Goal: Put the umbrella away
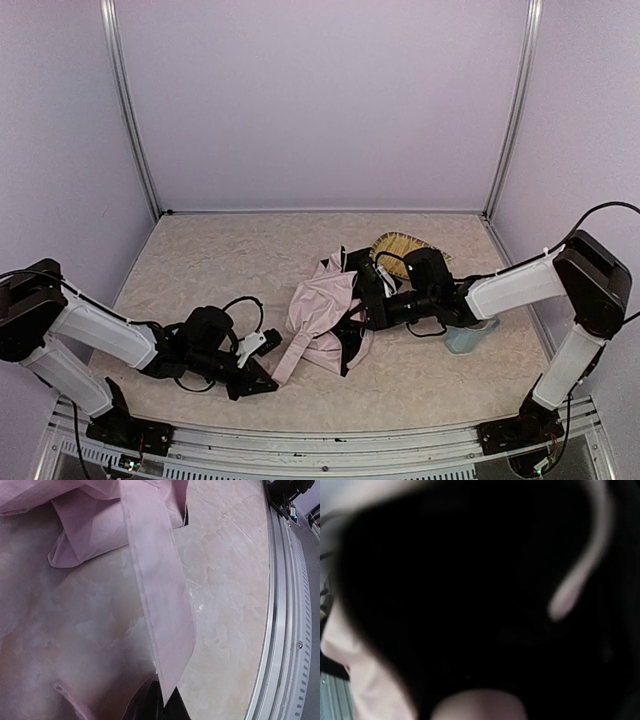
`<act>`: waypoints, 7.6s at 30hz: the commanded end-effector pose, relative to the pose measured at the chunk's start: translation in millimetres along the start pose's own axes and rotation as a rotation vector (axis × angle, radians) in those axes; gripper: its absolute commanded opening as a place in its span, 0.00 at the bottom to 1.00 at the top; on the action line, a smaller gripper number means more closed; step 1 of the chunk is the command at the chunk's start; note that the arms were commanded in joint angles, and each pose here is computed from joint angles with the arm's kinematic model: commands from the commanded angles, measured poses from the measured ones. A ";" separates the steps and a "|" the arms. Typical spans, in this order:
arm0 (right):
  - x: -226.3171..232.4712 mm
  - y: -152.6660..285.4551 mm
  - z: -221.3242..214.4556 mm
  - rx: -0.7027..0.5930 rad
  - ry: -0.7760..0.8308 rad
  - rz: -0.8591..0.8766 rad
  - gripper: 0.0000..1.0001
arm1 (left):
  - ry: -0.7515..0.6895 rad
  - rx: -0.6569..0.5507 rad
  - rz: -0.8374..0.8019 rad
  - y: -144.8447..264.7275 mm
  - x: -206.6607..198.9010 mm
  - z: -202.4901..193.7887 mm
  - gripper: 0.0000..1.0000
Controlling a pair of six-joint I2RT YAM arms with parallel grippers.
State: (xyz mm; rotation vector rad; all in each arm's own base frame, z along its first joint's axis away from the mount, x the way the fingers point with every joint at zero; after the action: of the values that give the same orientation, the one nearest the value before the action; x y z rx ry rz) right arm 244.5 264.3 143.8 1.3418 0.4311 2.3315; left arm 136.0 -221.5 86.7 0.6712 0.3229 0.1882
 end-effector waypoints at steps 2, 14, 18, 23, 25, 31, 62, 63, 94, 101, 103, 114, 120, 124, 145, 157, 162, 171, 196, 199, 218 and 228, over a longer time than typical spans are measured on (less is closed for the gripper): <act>4.2 5.9 -11.8 0.073 -0.021 -0.051 0.37 | -0.004 -0.004 -0.021 -3.5 2.4 11.3 0.00; 63.9 75.6 18.4 0.037 0.188 -0.325 0.66 | 0.016 0.039 -0.093 -14.5 -0.9 6.7 0.00; 94.3 51.6 36.8 0.042 0.353 -0.237 0.61 | 0.030 0.060 -0.102 -16.0 -7.2 8.8 0.00; 85.9 -4.5 30.6 0.138 0.443 -0.225 0.63 | 0.049 0.067 -0.106 -15.3 -17.3 10.3 0.00; 65.6 -24.3 32.5 0.157 0.420 -0.296 0.57 | 0.051 0.068 -0.115 -14.4 -20.8 11.1 0.00; -8.0 -61.9 44.3 0.186 0.213 -0.289 0.46 | 0.076 0.071 -0.129 -11.5 -25.0 11.6 0.00; 31.1 -52.4 2.0 0.434 0.861 -0.405 1.00 | 0.080 0.010 -0.090 2.5 -15.8 14.9 0.00; 25.5 -55.9 -2.0 0.464 0.852 -0.407 1.00 | 0.082 0.008 -0.089 3.4 -15.6 15.1 0.00; 40.2 -31.1 83.1 0.238 0.558 -0.137 0.00 | 0.017 0.063 0.040 -18.4 51.0 48.2 0.00; 95.1 14.1 101.6 0.126 0.706 0.012 0.00 | -0.016 0.012 0.127 -19.9 109.6 71.6 0.00; 102.5 23.1 99.6 0.121 0.733 0.000 0.00 | -0.052 -0.048 0.126 -15.4 125.3 83.3 0.00; 119.5 40.7 100.6 0.152 0.728 -0.279 0.00 | -0.371 -0.098 0.095 1.7 133.9 140.3 0.00; 93.8 53.9 123.3 0.145 0.589 -0.447 0.00 | -0.498 -0.152 0.111 32.3 82.1 132.3 0.00; 83.5 53.8 124.3 0.232 0.556 -0.521 0.00 | -0.620 -0.288 -0.012 61.8 51.6 144.0 0.00; 132.7 65.4 104.2 0.337 0.653 -0.088 0.00 | -0.494 -0.201 -0.091 34.3 96.6 125.4 0.00; 194.6 31.1 42.7 0.441 0.923 -0.042 0.00 | -0.586 -0.287 -0.118 -17.1 154.3 165.4 0.00; 197.0 22.2 49.8 0.308 1.075 -0.354 0.00 | -0.593 -0.337 -0.086 -11.0 161.1 188.2 0.00; 134.4 49.4 113.9 0.040 0.842 -0.463 0.00 | -0.601 -0.383 -0.086 47.5 122.5 162.5 0.00; 50.4 8.1 75.4 0.165 0.484 -0.345 0.97 | -0.097 -0.156 -0.179 18.8 85.6 96.6 0.00; 52.8 27.2 58.0 0.103 0.397 -0.313 0.89 | -0.073 -0.149 -0.171 22.7 80.0 93.8 0.00; -18.4 -33.9 6.2 0.126 0.159 -0.131 0.67 | -0.116 -0.158 -0.108 38.8 45.8 106.6 0.00; -22.1 -27.4 14.3 0.118 0.173 -0.114 0.00 | -0.162 -0.197 -0.110 58.5 32.1 118.1 0.00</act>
State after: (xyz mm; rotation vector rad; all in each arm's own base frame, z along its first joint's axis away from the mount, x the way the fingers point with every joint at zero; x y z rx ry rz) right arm 262.8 280.0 103.9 1.1716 0.7634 2.3035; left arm 210.1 -236.4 182.0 0.5111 0.2337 0.0762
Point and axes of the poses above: each gripper's point midway between its finger pads, its own y axis back along the fingers, its own x axis along the line the jaws close on, z = x × y, the point moved 10 cm from there along y, back along the fingers, and after that the axes turned 11 degrees about -y, right-handed, at the moved point
